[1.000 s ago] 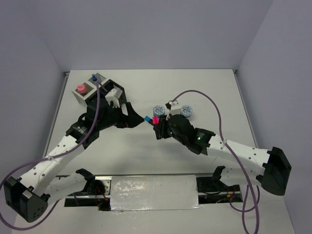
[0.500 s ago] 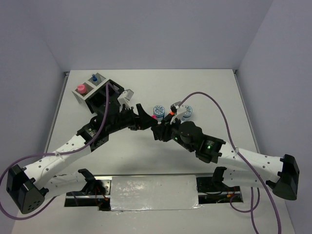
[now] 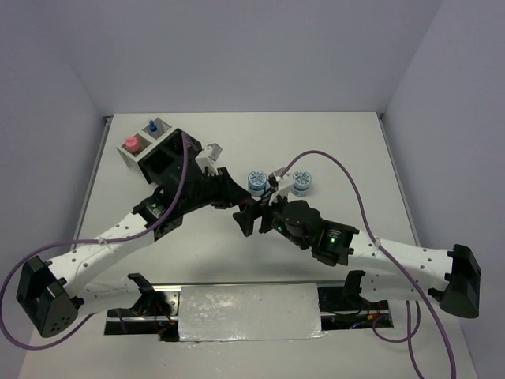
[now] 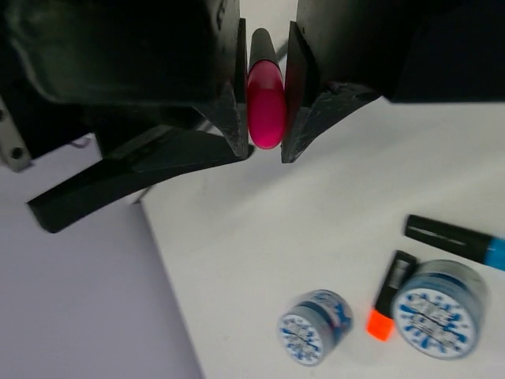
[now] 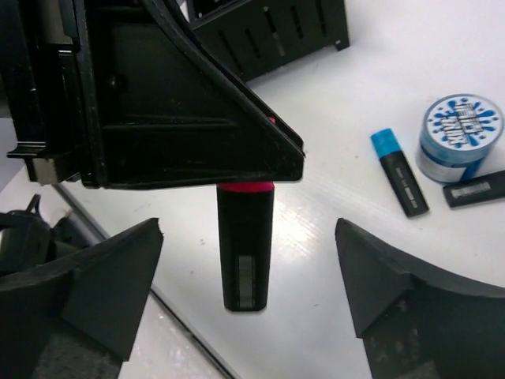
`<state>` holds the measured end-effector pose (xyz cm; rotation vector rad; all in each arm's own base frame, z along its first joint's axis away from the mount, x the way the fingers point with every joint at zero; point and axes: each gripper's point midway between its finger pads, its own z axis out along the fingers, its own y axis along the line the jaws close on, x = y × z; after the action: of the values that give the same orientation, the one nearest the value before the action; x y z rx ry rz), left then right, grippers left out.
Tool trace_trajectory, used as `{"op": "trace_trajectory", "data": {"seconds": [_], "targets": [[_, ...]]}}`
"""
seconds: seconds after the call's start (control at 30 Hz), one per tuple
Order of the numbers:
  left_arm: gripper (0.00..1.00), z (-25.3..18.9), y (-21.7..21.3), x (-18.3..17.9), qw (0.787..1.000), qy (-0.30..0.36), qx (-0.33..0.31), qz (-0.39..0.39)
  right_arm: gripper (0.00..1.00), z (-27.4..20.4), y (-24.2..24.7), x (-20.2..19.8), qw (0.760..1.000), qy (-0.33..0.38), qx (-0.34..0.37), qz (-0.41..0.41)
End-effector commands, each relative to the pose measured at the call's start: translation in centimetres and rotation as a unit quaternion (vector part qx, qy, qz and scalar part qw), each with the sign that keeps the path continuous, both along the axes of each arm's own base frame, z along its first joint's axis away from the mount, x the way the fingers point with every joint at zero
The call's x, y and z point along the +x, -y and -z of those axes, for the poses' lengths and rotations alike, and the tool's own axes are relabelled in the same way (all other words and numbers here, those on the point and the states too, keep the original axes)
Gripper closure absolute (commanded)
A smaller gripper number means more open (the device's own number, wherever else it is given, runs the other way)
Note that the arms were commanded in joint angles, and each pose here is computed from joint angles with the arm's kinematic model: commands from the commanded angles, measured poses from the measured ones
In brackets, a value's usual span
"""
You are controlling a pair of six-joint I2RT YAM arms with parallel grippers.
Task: Sort the stationery into containers
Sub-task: Place the pen in the storage box.
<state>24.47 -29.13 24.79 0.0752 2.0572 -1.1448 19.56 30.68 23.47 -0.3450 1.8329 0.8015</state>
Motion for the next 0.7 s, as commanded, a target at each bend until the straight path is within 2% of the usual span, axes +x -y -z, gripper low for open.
{"op": "trace_trajectory", "data": {"seconds": [0.0,0.03,0.07,0.1,0.13,0.2,0.23,0.3,0.33,0.4,0.43,0.5,0.57,0.67], "targets": [[1.0,-2.1,-1.6,3.0,0.995,0.064,0.054,-0.059,0.0,-1.7,1.6,1.8,0.998,0.021,0.019,0.05],[1.0,-1.5,-3.8,5.1,0.984,0.074,0.1,-0.127,0.0,-1.6,2.5,2.2,0.998,0.02,0.019,0.062],[1.0,-2.8,-4.7,6.5,0.976,0.096,0.116,-0.159,0.0,-0.9,3.8,3.2,0.996,0.016,0.01,0.088],[1.0,-2.4,-7.5,8.8,0.953,0.113,0.171,-0.223,0.0,-0.6,4.8,3.3,0.995,0.013,0.005,0.102],[1.0,-3.7,-8.7,10.2,0.941,0.132,0.187,-0.248,0.0,0.0,5.7,3.5,0.993,0.009,-0.005,0.114],[1.0,-3.4,-12.2,13.6,0.917,0.126,0.217,-0.311,0.0,-0.1,7.6,3.9,0.991,0.012,-0.002,0.134],[1.0,-4.8,-13.6,15.1,0.903,0.138,0.217,-0.344,0.0,0.4,8.1,3.8,0.991,0.011,-0.004,0.135],[1.0,-4.1,-17.2,18.2,0.877,0.128,0.235,-0.398,0.0,0.0,8.8,3.7,0.991,0.017,0.006,0.135],[1.0,-5.5,-18.3,19.5,0.866,0.14,0.23,-0.422,0.0,0.2,9.0,3.6,0.991,0.017,0.004,0.134],[1.0,-4.6,-20.6,22.0,0.847,0.13,0.248,-0.451,0.0,0.6,9.1,3.5,0.991,0.016,-0.001,0.132],[1.0,-6.4,-21.2,23.3,0.838,0.153,0.238,-0.467,0.0,0.9,9.0,3.4,0.992,0.013,-0.007,0.129],[1.0,-5.4,-22.2,25.4,0.829,0.151,0.256,-0.474,0.0,1.5,8.7,3.2,0.993,0.007,-0.015,0.119],[1.0,-6.7,-22.9,26.8,0.812,0.173,0.275,-0.485,0.0,2.1,8.6,3.2,0.993,0.005,-0.023,0.113],[1.0,-5.5,-24.5,28.8,0.794,0.17,0.303,-0.498,0.0,3.0,8.5,3.3,0.993,0.006,-0.029,0.111]]}}
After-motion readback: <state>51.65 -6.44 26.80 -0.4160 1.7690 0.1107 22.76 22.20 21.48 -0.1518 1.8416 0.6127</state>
